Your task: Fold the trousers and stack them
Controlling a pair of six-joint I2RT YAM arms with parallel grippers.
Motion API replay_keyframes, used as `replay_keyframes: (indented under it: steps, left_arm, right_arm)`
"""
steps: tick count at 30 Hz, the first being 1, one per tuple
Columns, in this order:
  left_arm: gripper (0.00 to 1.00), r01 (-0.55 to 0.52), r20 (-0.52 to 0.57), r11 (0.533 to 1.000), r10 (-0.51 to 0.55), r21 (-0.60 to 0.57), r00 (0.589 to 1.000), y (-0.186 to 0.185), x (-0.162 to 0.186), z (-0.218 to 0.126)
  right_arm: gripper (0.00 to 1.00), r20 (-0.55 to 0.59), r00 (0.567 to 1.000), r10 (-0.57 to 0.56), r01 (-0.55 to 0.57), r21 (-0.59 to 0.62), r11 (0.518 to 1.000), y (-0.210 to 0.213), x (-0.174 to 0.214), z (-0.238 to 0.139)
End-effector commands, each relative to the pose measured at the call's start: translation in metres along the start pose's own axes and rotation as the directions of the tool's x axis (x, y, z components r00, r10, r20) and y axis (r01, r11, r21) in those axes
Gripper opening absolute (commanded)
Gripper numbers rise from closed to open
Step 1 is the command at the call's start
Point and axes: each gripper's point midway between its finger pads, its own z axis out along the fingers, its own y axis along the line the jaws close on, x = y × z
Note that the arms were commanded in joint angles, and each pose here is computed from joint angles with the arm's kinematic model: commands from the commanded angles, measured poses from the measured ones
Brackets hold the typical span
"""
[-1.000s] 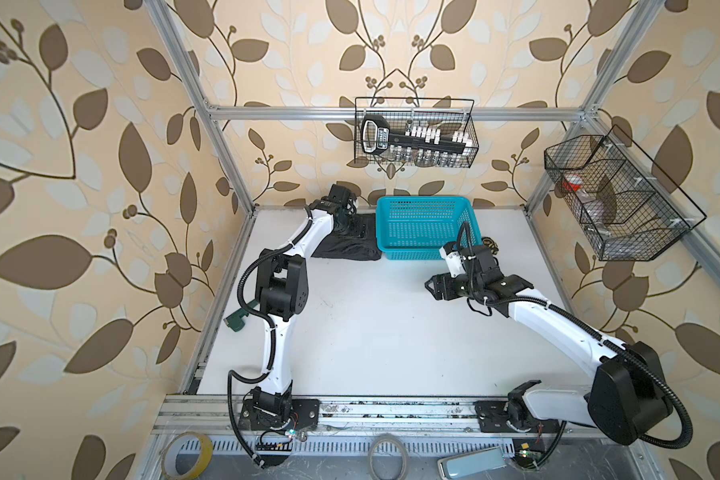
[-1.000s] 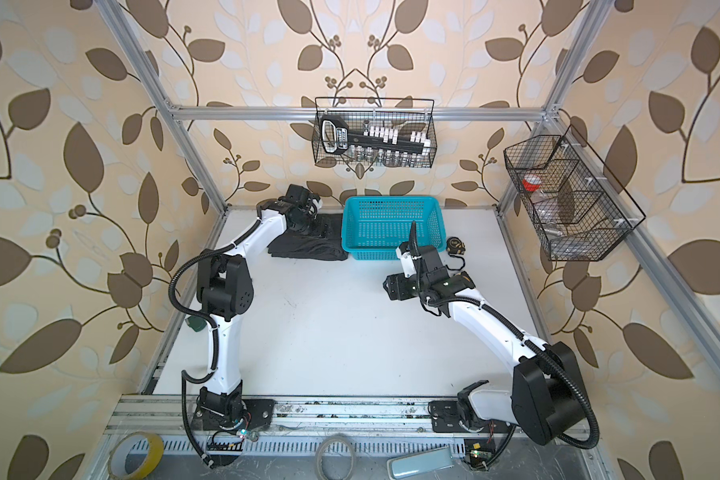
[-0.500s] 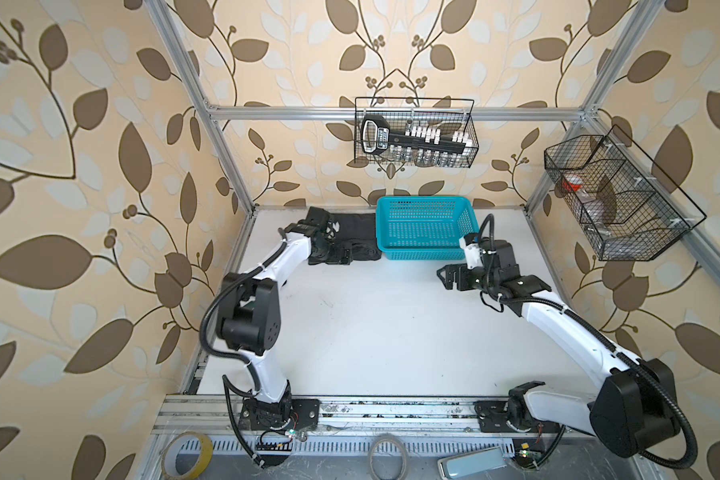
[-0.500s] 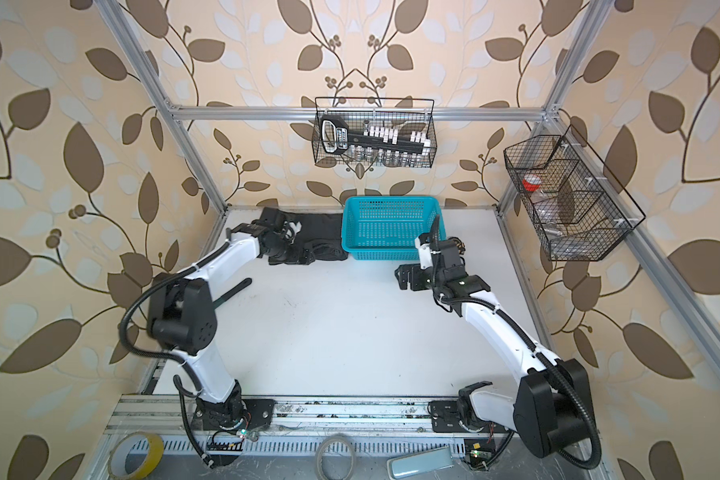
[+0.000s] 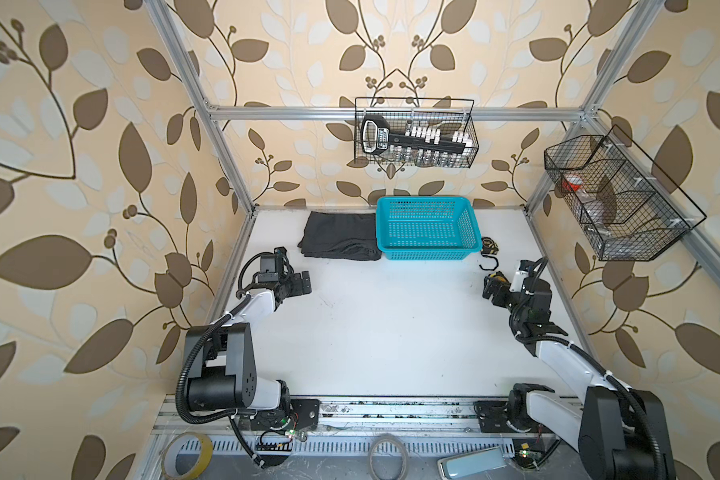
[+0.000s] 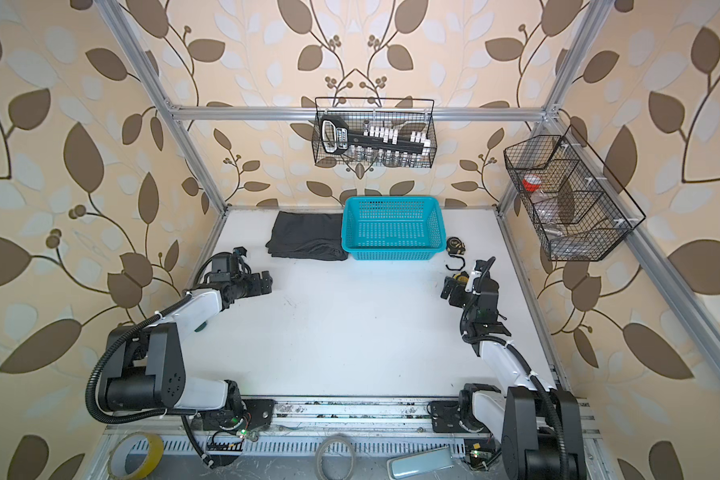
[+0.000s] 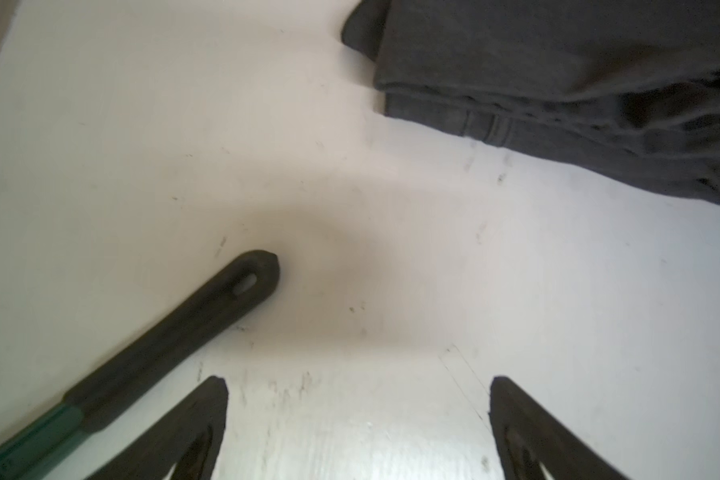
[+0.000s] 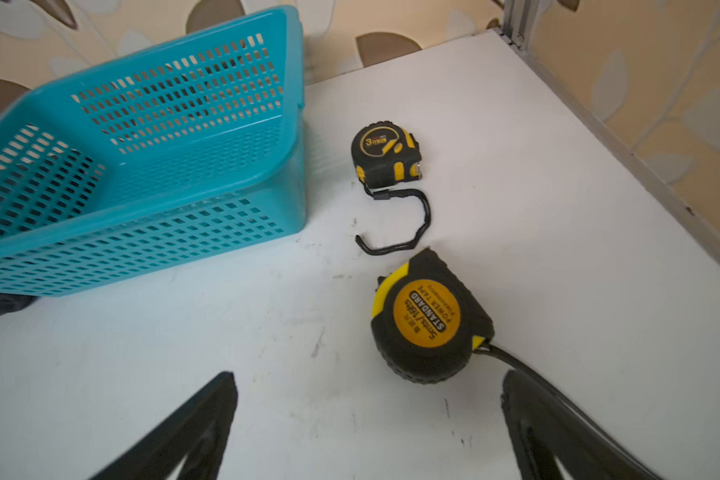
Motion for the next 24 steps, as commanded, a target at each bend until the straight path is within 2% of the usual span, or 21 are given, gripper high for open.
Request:
replay_keyframes:
  steps: [1, 3, 4, 5, 8, 10, 13, 19, 21, 24]
  left_arm:
    - [0.99, -0.012, 0.204, 1.000, 0.010, 0.009, 0.979, 0.000, -0.042, 0.007]
    - [0.99, 0.005, 0.223, 1.000, -0.010, 0.023, 0.975, 0.000, -0.039, 0.017]
    - [0.99, 0.005, 0.225, 1.000, -0.010, 0.022, 0.974, 0.001, -0.037, 0.019]
    - [0.99, 0.011, 0.221, 1.000, -0.014, 0.013, 0.975, 0.003, -0.035, 0.022]
    - [0.99, 0.005, 0.218, 1.000, -0.010, 0.024, 0.976, 0.001, -0.033, 0.025]
    - [0.99, 0.010, 0.249, 1.000, -0.013, 0.014, 0.968, 0.003, -0.032, 0.022]
    - [0.99, 0.009, 0.261, 1.000, -0.012, 0.012, 0.965, 0.004, -0.030, 0.020]
    - [0.99, 0.009, 0.255, 1.000, -0.012, 0.010, 0.967, 0.004, -0.031, 0.021]
    - [0.99, 0.009, 0.251, 1.000, -0.011, 0.009, 0.968, 0.004, -0.030, 0.021]
    - [0.99, 0.002, 0.247, 1.000, -0.005, 0.016, 0.969, 0.001, -0.031, 0.021]
  right_arm:
    - [1.00, 0.215, 0.975, -0.056, 0.044, 0.064, 0.997, -0.011, -0.032, 0.002]
    - [1.00, 0.220, 0.975, -0.035, 0.033, 0.012, 0.999, -0.003, -0.033, 0.009]
    - [1.00, 0.234, 0.971, -0.054, 0.064, -0.035, 0.997, 0.007, -0.032, 0.011]
    - [1.00, 0.194, 0.977, -0.089, 0.098, -0.040, 0.994, 0.014, -0.027, 0.015]
    - [1.00, 0.255, 0.946, -0.198, 0.219, -0.055, 0.974, 0.039, -0.018, 0.010]
    - [1.00, 0.293, 0.938, -0.186, 0.201, -0.019, 0.980, 0.031, -0.015, 0.003]
    - [1.00, 0.281, 0.943, -0.180, 0.182, 0.017, 0.983, 0.026, -0.014, 0.003]
    - [1.00, 0.284, 0.941, -0.186, 0.191, 0.009, 0.981, 0.028, -0.014, 0.004]
    - [1.00, 0.269, 0.945, -0.185, 0.210, -0.066, 0.975, 0.037, -0.013, 0.009]
    - [1.00, 0.279, 0.940, -0.196, 0.219, -0.054, 0.974, 0.037, -0.013, 0.006]
